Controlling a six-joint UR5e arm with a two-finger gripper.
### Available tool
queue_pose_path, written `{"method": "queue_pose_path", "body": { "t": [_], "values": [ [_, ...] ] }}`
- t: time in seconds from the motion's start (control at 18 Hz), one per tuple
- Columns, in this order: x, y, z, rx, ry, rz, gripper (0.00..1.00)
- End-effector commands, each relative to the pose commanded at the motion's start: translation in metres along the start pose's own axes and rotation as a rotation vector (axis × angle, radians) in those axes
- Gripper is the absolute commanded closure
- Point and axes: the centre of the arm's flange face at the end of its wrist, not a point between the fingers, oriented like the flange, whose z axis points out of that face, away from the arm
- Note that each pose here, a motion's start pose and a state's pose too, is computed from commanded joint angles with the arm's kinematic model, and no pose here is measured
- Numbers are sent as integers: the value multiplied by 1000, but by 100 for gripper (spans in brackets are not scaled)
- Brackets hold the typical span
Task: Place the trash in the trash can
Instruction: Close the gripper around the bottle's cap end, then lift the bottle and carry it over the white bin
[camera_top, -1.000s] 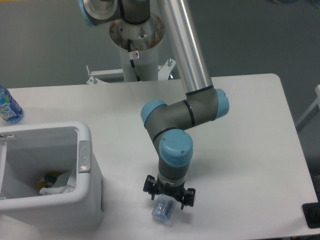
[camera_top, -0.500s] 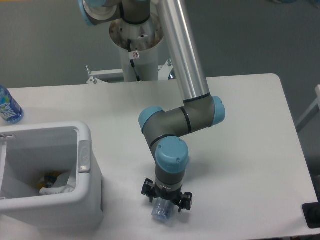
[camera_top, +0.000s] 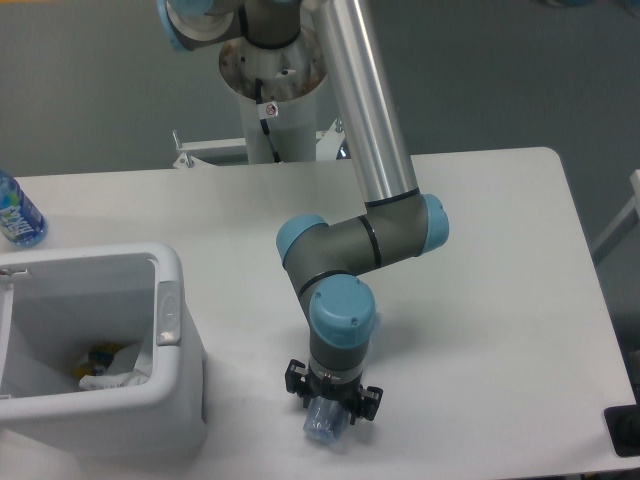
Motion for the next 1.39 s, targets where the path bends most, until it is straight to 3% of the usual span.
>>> {"method": "queue_pose_path", "body": {
  "t": [0.44, 0.72, 1.06, 1.28, 1.39],
  "values": [
    [-1, -2, -10, 12, -10, 1, 31],
    [0, -3, -12, 13, -10, 3, 42],
    [-2, -6, -23, 29, -22, 5, 42],
    [-15, -22, -65, 97, -80, 5, 42],
    [-34, -31, -111, 166, -135, -17, 41]
  ]
}}
